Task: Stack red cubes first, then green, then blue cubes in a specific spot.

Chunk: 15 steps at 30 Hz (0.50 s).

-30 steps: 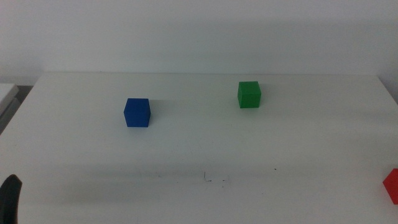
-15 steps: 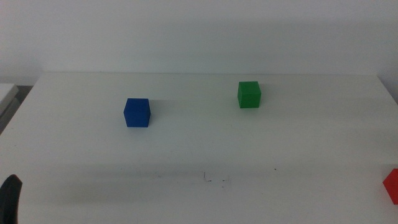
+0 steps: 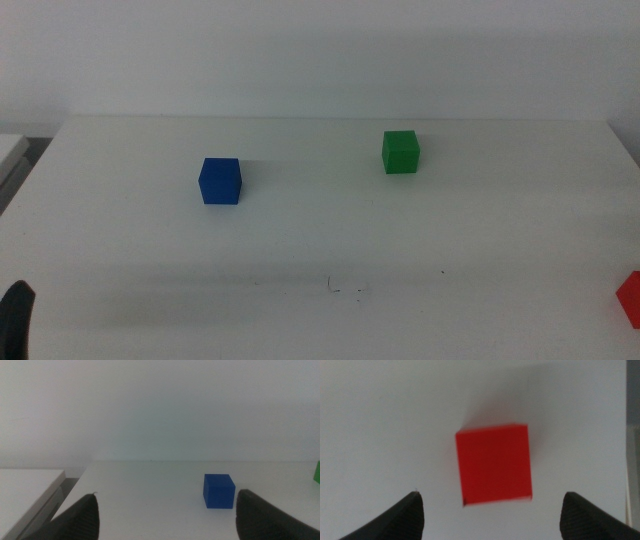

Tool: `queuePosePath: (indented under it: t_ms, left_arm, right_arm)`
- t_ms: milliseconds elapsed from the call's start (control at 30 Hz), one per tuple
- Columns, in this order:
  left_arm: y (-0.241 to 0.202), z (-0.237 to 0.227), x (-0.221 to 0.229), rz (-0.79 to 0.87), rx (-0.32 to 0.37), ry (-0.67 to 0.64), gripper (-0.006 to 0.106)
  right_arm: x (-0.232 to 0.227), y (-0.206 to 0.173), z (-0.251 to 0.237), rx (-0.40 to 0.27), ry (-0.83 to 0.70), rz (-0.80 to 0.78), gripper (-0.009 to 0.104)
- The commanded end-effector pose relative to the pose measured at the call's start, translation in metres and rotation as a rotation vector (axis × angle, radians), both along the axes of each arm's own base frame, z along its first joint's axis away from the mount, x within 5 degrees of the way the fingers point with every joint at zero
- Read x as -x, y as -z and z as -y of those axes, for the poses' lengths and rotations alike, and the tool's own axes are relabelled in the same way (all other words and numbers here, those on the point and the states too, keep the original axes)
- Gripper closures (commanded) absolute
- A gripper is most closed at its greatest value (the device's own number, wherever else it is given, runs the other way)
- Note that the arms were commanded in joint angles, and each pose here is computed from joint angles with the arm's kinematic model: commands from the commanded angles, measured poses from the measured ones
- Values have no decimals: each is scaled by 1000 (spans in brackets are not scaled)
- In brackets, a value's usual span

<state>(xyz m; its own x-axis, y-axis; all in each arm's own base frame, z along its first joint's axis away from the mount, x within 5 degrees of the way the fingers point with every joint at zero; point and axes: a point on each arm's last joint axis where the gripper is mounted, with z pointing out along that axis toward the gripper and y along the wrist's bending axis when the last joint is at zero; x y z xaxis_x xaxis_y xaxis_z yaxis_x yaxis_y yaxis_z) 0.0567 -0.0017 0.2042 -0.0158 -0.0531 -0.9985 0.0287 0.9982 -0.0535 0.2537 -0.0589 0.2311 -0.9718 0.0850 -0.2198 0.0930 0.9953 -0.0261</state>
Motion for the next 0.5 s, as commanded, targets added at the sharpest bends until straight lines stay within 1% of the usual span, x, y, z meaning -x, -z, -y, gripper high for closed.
queuePosePath:
  t_ms: [0,167,467]
  left_arm:
    - [-1,0,0,16,8,-3,7]
    - [-1,0,0,16,6,-3,7]
    - [-1,0,0,16,6,-3,7]
  right_arm:
    - [-9,4,7,38,-19,32,2]
    - [-16,17,10,58,-35,8,2]
    - [-27,37,13,52,-38,-9,3]
